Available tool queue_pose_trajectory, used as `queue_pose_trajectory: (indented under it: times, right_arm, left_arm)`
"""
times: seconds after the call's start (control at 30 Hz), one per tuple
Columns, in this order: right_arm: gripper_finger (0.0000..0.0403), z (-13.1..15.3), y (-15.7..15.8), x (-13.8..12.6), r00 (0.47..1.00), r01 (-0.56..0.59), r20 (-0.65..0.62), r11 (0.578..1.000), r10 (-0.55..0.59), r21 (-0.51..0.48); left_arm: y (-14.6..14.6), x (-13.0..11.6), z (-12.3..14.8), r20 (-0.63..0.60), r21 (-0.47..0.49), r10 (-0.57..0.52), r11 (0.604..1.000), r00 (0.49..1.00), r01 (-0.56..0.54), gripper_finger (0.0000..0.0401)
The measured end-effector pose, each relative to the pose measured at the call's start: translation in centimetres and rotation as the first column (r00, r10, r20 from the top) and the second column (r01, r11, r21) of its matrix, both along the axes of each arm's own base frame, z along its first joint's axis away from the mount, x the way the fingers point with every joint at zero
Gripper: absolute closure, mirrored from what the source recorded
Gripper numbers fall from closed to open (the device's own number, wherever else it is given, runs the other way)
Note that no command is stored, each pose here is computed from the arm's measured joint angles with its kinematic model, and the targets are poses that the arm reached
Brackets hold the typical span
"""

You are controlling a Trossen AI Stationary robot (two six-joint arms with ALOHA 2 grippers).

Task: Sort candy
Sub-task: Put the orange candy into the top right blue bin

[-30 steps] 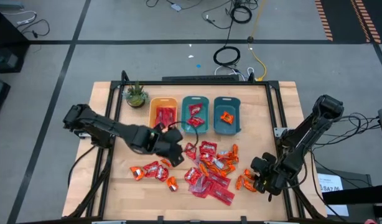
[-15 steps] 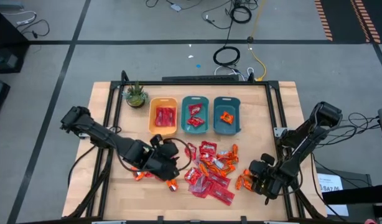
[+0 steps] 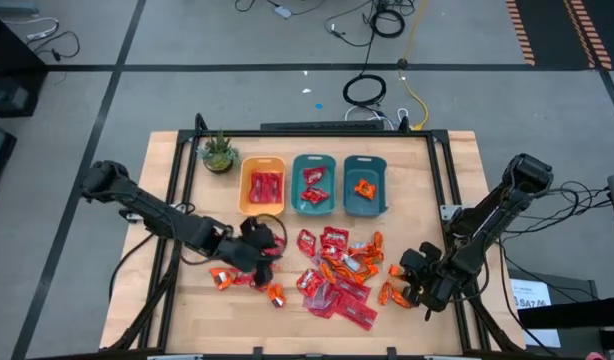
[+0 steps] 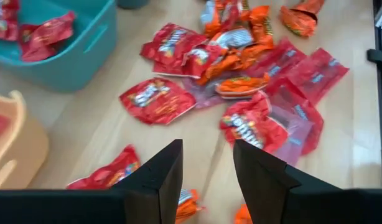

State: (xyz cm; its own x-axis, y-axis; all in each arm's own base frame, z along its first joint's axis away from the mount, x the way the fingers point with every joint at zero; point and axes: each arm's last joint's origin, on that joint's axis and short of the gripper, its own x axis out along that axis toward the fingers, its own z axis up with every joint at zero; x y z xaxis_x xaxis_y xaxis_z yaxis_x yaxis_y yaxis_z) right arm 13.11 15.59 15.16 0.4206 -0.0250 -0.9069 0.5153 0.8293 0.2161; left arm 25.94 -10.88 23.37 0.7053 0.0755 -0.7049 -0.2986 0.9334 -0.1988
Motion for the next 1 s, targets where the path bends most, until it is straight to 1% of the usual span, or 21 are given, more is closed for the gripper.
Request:
queue_pose_trajectory:
  times: [0.07, 0.2, 0.3, 0.4, 0.5, 0.63, 0.7, 0.83, 0.93, 1.0]
  right_arm:
    - [0.0384, 1.0, -0.3, 0.6, 1.0, 0.009, -0.009, 1.0, -0.009, -0.021]
    - [0.0394, 3.6, -1.2, 2.2, 0.999, 0.027, -0.026, 0.994, -0.03, -0.107]
    - [0.0393, 5.6, -2.3, 3.6, 0.996, 0.087, -0.008, 0.981, -0.09, -0.172]
    - [0.0394, 7.3, -3.9, 5.1, 0.989, 0.146, -0.005, 0.969, -0.15, -0.198]
    - [0.0394, 8.4, -5.8, 6.8, 0.98, 0.196, 0.015, 0.961, -0.197, -0.194]
    - [0.0394, 9.0, -9.2, 8.6, 0.968, 0.248, 0.022, 0.944, -0.25, -0.216]
    - [0.0394, 9.0, -11.1, 9.2, 0.963, 0.265, 0.01, 0.935, -0.271, -0.235]
    - [0.0394, 9.1, -14.8, 10.3, 0.965, 0.258, 0.01, 0.939, -0.262, -0.227]
    - [0.0392, 9.5, -17.1, 11.0, 0.956, 0.292, 0.072, 0.928, -0.283, -0.233]
    - [0.0382, 9.6, -18.2, 11.2, 0.948, 0.316, 0.098, 0.918, -0.301, -0.24]
  left_arm:
    - [0.8, -1.1, -0.6, 0.004, -0.002, -0.01, 1.0, 1.0, 0.01, 0.0248]
    - [2.2, -3.3, -1.7, 0.005, -0.047, -0.032, 0.998, 0.999, 0.032, 0.0248]
    - [3.1, -4.6, -2.3, 0.04, -0.062, -0.066, 0.996, 0.997, 0.068, 0.0248]
    - [4.0, -5.8, -2.6, 0.073, -0.07, -0.094, 0.993, 0.993, 0.099, 0.0248]
    - [5.1, -7.0, -2.9, 0.091, -0.064, -0.1, 0.992, 0.991, 0.106, 0.0248]
    - [6.2, -8.2, -3.0, 0.121, -0.068, -0.123, 0.989, 0.985, 0.132, 0.0248]
    - [6.6, -8.7, -3.1, 0.124, -0.053, -0.128, 0.989, 0.984, 0.135, 0.0248]
    - [7.1, -9.1, -2.8, 0.144, -0.016, -0.142, 0.989, 0.979, 0.145, 0.0248]
    - [7.2, -9.2, -2.8, 0.142, -0.015, -0.139, 0.99, 0.98, 0.142, 0.0248]
    - [7.2, -9.3, -2.9, 0.13, -0.018, -0.144, 0.989, 0.981, 0.147, 0.0248]
